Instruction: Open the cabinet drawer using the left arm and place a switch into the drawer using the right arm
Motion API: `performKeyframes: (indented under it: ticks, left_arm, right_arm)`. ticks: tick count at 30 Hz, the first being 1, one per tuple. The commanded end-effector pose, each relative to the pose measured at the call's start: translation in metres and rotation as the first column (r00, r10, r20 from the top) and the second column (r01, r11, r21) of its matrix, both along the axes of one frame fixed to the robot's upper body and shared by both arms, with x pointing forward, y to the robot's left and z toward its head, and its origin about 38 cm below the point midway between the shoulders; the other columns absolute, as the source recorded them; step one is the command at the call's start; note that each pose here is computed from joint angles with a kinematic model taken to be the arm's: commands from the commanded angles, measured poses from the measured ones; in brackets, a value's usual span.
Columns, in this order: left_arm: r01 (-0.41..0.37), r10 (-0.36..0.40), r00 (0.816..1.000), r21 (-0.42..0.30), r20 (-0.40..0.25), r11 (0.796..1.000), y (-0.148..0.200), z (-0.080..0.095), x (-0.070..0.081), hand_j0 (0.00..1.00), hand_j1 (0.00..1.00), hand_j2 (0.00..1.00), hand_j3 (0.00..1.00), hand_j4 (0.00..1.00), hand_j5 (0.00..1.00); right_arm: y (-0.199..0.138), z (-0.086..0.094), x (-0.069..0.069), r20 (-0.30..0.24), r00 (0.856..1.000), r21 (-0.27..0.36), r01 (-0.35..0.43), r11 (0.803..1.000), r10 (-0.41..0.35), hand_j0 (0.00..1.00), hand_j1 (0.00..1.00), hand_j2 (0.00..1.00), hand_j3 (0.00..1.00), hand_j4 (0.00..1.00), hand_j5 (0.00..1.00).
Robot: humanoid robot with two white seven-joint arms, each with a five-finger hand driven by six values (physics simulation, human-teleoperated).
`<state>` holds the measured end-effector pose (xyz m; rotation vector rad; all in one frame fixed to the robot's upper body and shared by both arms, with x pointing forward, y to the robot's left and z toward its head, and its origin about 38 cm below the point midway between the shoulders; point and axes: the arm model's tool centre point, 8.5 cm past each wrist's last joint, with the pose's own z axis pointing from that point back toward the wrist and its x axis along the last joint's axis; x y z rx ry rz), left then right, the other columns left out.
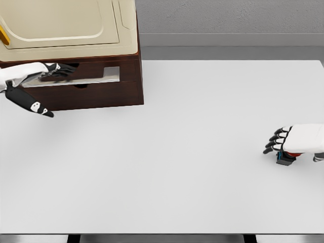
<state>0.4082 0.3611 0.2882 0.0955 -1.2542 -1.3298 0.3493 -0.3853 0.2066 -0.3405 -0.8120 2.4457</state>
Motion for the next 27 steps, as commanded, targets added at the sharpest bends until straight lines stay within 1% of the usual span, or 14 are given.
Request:
performKeyframes:
  ticks: [1,5,7,12,13,15,20,21,27]
  left_arm:
    - [-0.018,0.018,1.000,0.025,0.003,1.000,0.006,-0.002,0.002,1.00,1.00,1.00,1.00,1.00,1.00]
    - [-0.035,0.035,0.999,0.028,0.005,0.999,0.011,-0.001,0.004,1.00,1.00,1.00,1.00,1.00,1.00]
    - [-0.035,0.035,0.999,0.038,0.007,0.999,0.011,-0.002,0.005,1.00,1.00,1.00,1.00,1.00,1.00]
    - [-0.028,0.027,1.000,0.035,0.003,0.999,0.008,-0.005,0.004,1.00,1.00,1.00,1.00,1.00,1.00]
    - [-0.024,0.024,1.000,0.034,0.005,0.999,0.007,-0.005,0.004,1.00,1.00,1.00,1.00,1.00,1.00]
    - [-0.018,0.018,1.000,0.033,0.005,0.999,0.006,-0.005,0.003,0.93,0.93,0.93,0.93,0.93,0.93]
    - [0.002,-0.003,1.000,0.031,0.008,1.000,0.001,-0.004,0.000,0.93,0.93,0.93,0.93,0.93,0.93]
    - [0.008,-0.008,1.000,0.035,-0.006,0.999,-0.001,-0.009,0.000,0.93,0.93,0.93,0.93,0.93,0.93]
    - [0.030,-0.029,0.999,0.040,-0.024,0.999,-0.006,-0.017,-0.003,0.93,0.93,0.93,0.93,0.93,0.93]
  right_arm:
    - [-0.001,0.000,0.000,0.000,1.000,0.001,0.004,1.000,-0.004,1.00,1.00,1.00,1.00,1.00,1.00]
    - [-0.002,0.000,0.001,0.000,1.000,-0.001,0.009,1.000,-0.009,1.00,1.00,1.00,1.00,1.00,1.00]
    - [-0.001,-0.001,0.001,-0.001,1.000,0.004,0.008,1.000,-0.008,1.00,1.00,1.00,1.00,1.00,1.00]
    - [-0.001,-0.001,0.002,0.000,1.000,0.004,0.010,1.000,-0.010,0.99,0.99,0.99,0.99,0.99,0.99]
    - [-0.001,0.000,0.002,0.002,1.000,0.004,0.010,1.000,-0.010,0.99,0.99,0.99,0.99,0.99,0.99]
    - [-0.001,0.000,0.002,0.002,1.000,0.004,0.010,1.000,-0.010,0.99,0.99,0.99,0.99,0.99,0.99]
    - [-0.001,0.000,0.002,0.002,1.000,0.004,0.010,1.000,-0.010,0.99,0.99,0.99,0.99,0.99,0.99]
    - [-0.001,-0.001,0.002,0.000,1.000,0.004,0.010,1.000,-0.010,0.99,0.99,0.99,0.99,0.99,0.99]
    - [-0.002,-0.001,0.002,0.000,1.000,0.004,0.011,1.000,-0.011,0.99,0.99,0.99,0.99,0.99,0.99]
